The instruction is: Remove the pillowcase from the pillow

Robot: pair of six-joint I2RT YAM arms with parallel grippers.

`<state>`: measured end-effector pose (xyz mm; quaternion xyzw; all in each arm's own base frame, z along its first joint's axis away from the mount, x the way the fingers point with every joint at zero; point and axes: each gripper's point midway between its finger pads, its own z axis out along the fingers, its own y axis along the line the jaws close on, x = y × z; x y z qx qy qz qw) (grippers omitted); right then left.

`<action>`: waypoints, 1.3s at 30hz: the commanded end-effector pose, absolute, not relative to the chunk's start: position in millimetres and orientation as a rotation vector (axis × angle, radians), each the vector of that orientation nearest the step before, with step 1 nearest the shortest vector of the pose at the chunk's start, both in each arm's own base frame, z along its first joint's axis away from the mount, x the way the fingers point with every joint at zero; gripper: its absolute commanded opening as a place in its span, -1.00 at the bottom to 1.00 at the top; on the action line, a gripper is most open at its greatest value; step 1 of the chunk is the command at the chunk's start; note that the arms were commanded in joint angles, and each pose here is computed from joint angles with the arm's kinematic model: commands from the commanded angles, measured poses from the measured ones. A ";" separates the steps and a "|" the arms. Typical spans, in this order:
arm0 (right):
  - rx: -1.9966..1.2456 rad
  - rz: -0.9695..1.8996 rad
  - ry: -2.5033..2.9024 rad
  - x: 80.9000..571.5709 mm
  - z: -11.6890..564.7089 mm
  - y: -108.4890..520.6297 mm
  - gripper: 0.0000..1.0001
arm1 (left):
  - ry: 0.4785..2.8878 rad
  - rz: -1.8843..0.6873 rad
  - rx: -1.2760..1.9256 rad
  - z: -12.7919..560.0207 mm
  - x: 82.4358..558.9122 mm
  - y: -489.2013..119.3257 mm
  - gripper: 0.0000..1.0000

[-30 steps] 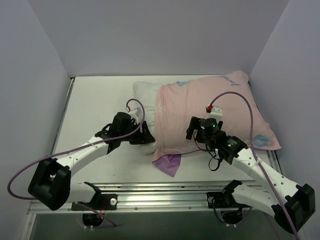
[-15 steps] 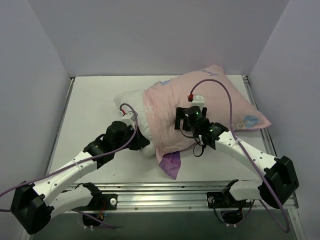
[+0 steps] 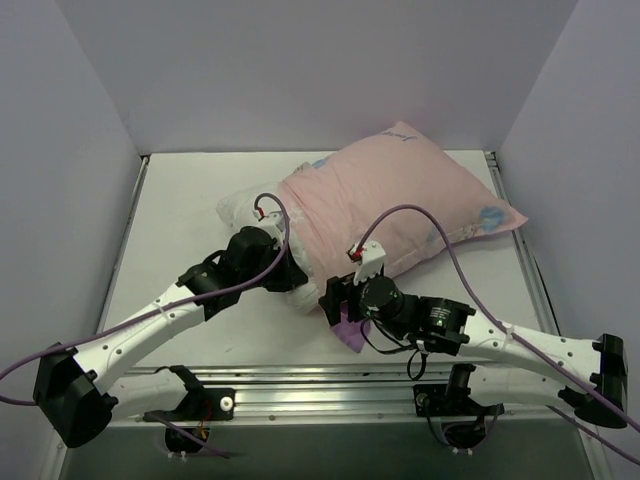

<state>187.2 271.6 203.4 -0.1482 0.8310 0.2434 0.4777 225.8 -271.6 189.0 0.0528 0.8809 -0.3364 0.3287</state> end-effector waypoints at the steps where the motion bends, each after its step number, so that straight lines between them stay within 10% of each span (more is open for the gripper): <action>1: -0.433 0.567 2.145 167.2 163.5 269.3 0.47 | 2.141 -0.947 0.152 243.2 241.4 -284.9 -0.95; 19: -0.529 0.405 2.099 203.7 123.6 301.7 0.28 | 2.156 -0.931 0.127 247.2 228.2 -275.7 -0.95; 28: -0.270 0.296 2.082 263.9 143.9 245.0 -1.00 | 2.258 -0.814 0.008 224.8 212.6 -240.5 -0.95; 39: 0.560 0.194 2.133 299.9 139.4 45.6 -1.00 | 2.380 -0.626 -0.147 211.4 151.7 -140.2 -0.95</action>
